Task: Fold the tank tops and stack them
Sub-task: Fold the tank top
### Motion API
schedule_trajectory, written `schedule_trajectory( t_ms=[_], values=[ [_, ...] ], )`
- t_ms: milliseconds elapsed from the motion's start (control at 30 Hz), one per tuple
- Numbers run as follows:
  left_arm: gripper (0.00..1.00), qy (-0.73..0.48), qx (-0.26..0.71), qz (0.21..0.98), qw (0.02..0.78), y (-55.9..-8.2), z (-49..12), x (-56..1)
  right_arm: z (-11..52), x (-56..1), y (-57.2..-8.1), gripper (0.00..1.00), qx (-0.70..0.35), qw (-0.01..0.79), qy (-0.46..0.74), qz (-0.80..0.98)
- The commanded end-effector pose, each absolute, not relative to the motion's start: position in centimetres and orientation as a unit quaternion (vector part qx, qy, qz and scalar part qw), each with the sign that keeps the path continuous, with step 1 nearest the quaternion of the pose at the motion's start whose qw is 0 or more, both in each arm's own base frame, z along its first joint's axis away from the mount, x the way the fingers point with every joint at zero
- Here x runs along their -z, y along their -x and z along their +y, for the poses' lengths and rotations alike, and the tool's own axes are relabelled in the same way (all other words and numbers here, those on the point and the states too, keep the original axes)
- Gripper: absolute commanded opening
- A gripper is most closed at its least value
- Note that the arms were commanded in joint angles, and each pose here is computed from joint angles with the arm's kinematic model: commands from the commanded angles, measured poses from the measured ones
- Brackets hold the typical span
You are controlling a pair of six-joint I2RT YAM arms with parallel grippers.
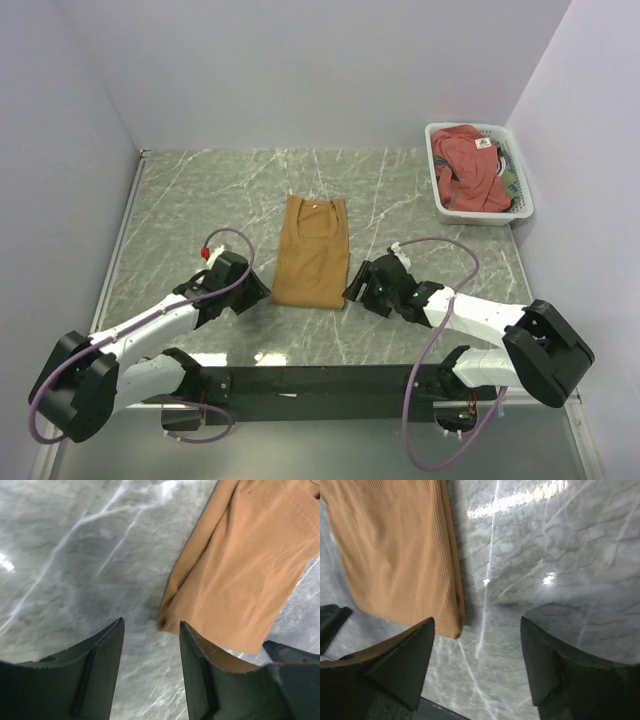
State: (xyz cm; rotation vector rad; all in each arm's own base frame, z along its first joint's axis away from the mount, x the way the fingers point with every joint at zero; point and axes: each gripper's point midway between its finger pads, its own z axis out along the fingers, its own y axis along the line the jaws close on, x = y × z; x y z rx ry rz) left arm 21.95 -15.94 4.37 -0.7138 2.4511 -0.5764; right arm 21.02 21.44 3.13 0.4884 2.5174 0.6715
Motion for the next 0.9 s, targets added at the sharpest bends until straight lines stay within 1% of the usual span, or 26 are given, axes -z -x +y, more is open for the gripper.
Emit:
schedule_trajectory(
  t_ms=[0, 33, 133, 200, 233, 333, 667, 700, 733, 833, 867],
  values=[
    [0.54, 0.246, 0.250, 0.895, 0.276, -23.4, -17.6, -5.1, 21.8, -2.3, -20.8, 0.74, -0.258, 0.241, -0.222, 0.909],
    [0.53, 0.247, 0.250, 0.895, 0.276, -23.6, -17.7, -5.0, 22.2, -2.6, -21.2, 0.72, -0.272, 0.245, -0.236, 0.900],
    [0.51, 0.245, 0.252, 0.896, 0.270, -23.7, -18.0, -4.3, 22.0, -1.6, -20.5, 0.65, -0.271, 0.236, -0.249, 0.899],
    [0.50, 0.245, 0.247, 0.900, 0.263, -23.5, -18.0, -3.6, 21.9, -1.3, -20.3, 0.62, -0.268, 0.234, -0.260, 0.898],
    [0.49, 0.246, 0.245, 0.901, 0.261, -23.5, -18.0, -3.4, 22.0, -1.3, -20.3, 0.58, -0.274, 0.236, -0.260, 0.896],
    [0.47, 0.250, 0.239, 0.904, 0.251, -23.3, -18.0, -2.7, 22.2, -0.9, -19.6, 0.52, -0.273, 0.230, -0.262, 0.897],
    [0.45, 0.245, 0.243, 0.910, 0.232, -22.2, -18.3, -1.0, 22.2, 0.9, -19.0, 0.45, -0.257, 0.214, -0.267, 0.904],
    [0.44, 0.244, 0.242, 0.910, 0.231, -22.2, -18.3, -0.9, 22.3, 1.0, -18.9, 0.41, -0.258, 0.213, -0.266, 0.904],
    [0.43, 0.243, 0.241, 0.911, 0.229, -22.0, -18.4, -0.8, 22.4, 1.1, -18.9, 0.39, -0.259, 0.212, -0.266, 0.904],
    [0.41, 0.242, 0.241, 0.912, 0.226, -21.8, -18.5, -0.6, 22.5, 1.4, -18.9, 0.37, -0.257, 0.208, -0.263, 0.906],
    [0.37, 0.242, 0.238, 0.914, 0.222, -21.6, -18.4, -0.3, 22.5, 1.6, -18.9, 0.36, -0.254, 0.208, -0.263, 0.907]
  ],
)
